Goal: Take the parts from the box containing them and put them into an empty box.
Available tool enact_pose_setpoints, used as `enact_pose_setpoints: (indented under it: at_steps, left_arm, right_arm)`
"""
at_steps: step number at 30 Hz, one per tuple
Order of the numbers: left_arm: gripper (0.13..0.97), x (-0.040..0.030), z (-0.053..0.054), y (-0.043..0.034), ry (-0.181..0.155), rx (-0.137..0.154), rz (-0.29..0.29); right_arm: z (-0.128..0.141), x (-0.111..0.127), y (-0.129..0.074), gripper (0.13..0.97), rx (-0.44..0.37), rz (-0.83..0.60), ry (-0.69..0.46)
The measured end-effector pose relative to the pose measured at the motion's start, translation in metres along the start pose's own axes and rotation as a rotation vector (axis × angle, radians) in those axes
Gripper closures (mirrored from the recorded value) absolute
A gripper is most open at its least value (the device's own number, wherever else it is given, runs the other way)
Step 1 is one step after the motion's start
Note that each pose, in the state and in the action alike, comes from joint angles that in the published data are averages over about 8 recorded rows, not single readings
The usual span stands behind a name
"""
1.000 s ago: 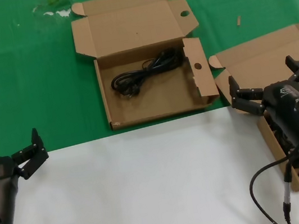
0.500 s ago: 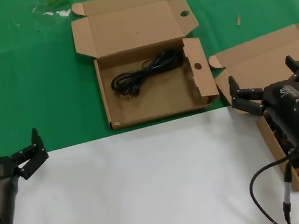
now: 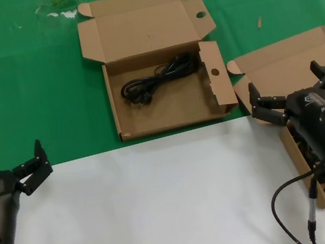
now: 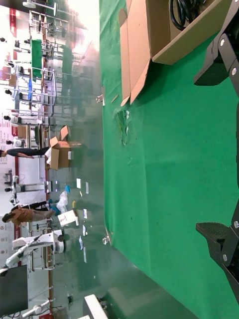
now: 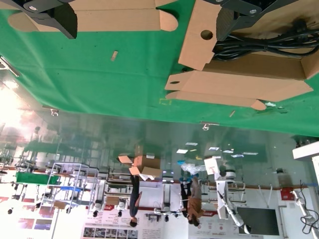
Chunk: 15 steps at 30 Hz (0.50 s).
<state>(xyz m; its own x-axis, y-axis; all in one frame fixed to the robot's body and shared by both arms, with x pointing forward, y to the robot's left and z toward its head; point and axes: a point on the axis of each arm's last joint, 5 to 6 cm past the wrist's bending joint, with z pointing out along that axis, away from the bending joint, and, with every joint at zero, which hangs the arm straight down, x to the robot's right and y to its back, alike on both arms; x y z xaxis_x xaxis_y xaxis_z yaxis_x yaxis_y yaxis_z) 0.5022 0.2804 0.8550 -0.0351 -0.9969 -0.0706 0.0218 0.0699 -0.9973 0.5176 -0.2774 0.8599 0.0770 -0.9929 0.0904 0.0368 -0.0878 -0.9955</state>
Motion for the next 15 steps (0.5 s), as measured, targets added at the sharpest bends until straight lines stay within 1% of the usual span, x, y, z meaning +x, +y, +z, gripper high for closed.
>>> enact_pose_setpoints:
  at_steps: [15]
  left_arm:
    - [0.132, 0.0, 0.0, 0.0, 0.0, 0.0, 0.0]
  right_arm:
    - [0.0, 0.0, 0.0, 0.13, 0.0, 0.0, 0.0]
